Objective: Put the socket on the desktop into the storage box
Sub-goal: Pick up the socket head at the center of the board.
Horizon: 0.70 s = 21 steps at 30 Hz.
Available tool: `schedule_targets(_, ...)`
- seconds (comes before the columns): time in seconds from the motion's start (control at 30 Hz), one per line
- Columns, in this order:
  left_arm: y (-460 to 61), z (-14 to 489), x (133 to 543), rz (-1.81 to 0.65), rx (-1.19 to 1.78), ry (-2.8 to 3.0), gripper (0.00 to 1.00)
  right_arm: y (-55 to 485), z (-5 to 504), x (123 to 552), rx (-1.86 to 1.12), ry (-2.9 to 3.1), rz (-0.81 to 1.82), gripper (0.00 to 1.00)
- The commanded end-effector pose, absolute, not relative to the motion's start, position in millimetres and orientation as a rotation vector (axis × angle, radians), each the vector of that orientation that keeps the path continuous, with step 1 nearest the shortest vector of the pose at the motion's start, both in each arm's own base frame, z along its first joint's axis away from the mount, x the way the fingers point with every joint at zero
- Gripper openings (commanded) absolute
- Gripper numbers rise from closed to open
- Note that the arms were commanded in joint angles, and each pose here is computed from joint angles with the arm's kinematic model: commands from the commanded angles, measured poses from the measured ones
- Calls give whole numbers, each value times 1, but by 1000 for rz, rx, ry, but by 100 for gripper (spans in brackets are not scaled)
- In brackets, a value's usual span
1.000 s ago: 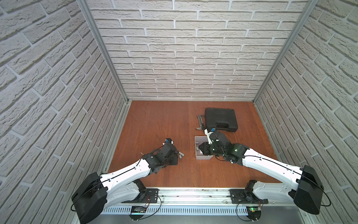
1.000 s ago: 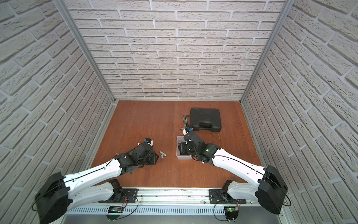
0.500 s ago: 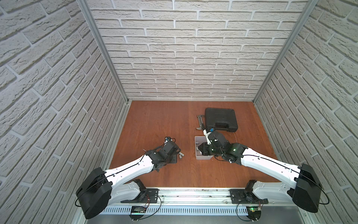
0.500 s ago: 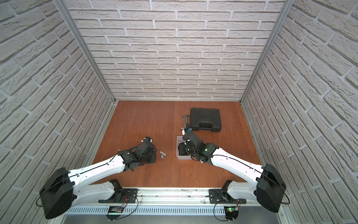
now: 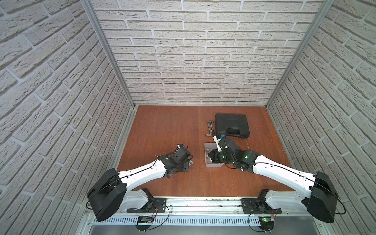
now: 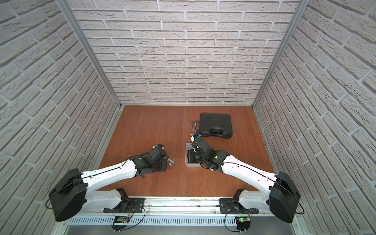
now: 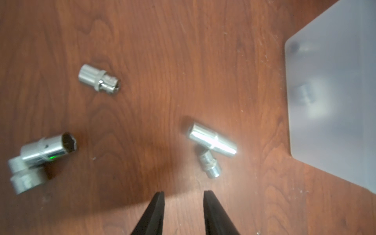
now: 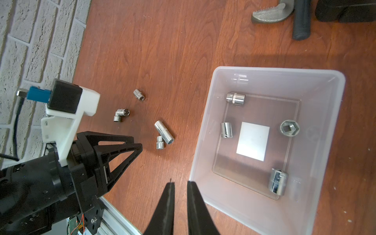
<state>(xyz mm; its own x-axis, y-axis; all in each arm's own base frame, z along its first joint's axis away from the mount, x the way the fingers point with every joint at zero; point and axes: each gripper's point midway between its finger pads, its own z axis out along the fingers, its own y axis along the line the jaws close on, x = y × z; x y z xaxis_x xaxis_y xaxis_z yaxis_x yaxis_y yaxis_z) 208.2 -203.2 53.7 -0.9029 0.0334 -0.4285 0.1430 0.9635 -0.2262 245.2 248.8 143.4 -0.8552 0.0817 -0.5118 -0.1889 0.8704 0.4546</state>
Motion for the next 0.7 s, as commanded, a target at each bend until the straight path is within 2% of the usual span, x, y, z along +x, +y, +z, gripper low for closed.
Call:
schedule_targets(0.0, -219, 66, 217, -401, 161, 2638, 39, 253, 154, 250, -88, 2466, 692, 19)
schedule_targets(0.67, -234, 46, 215, -345, 209, 2709, 38, 250, 149, 247, -82, 2468, 692, 19)
